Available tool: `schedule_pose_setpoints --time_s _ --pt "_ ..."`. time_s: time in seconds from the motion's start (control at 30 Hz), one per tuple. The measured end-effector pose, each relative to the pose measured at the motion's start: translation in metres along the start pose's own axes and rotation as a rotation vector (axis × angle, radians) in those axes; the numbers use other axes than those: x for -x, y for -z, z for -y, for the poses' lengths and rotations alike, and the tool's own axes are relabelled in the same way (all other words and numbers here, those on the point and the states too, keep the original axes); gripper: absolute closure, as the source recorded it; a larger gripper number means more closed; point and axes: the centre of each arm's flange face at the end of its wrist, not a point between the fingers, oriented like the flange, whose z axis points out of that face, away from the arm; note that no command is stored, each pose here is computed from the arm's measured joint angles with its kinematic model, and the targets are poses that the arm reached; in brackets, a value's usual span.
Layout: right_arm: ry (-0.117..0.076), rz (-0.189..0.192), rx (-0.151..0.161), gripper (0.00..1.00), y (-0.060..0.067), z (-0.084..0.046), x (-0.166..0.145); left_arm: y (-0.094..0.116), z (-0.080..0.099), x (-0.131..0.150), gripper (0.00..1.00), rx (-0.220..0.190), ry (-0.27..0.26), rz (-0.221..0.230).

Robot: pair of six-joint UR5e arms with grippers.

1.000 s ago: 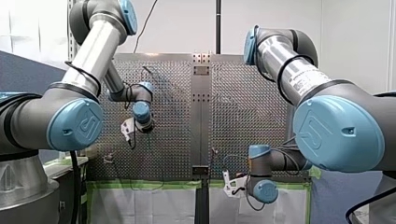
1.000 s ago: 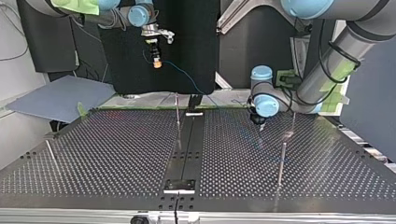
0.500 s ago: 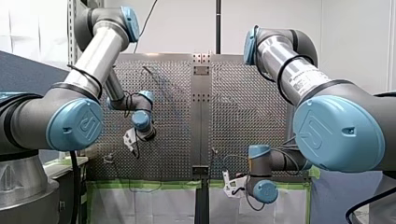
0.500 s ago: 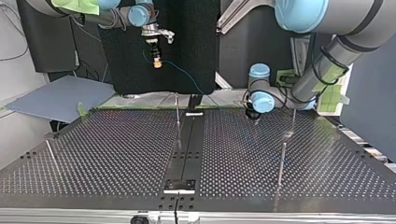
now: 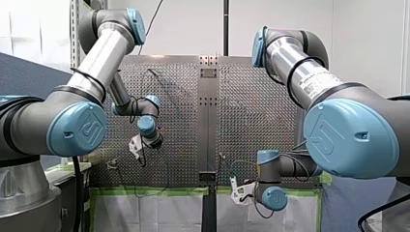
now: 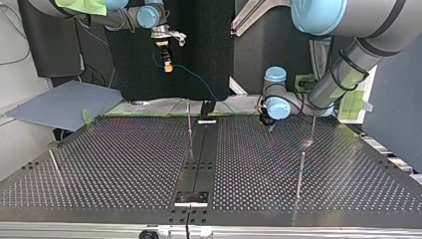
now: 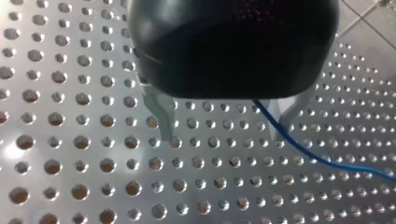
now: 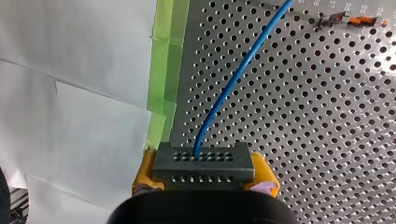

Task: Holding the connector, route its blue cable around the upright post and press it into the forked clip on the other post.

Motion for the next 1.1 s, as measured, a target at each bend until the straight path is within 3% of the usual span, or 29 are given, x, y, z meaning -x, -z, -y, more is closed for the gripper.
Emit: schedule_pose_setpoints --time_s 0.17,0.4,0.8,1.1 --pt "0.000 0.000 0.000 1.00 0.000 0.000 0.000 0.002 0.002 -0.003 0.02 0.000 -0.011 -0.006" --pt "0.000 0.001 -0.001 1.00 0.000 0.001 0.000 0.005 0.002 -0.008 0.02 -0.001 0.030 -0.020" --pt "0.000 0.001 -0.002 1.00 0.000 0.001 0.000 0.013 -0.003 -0.031 0.02 -0.082 0.129 -0.065" --pt "0.000 0.001 -0.002 1.00 0.000 0.001 0.000 0.006 -0.003 -0.027 0.02 -0.132 0.207 -0.036"
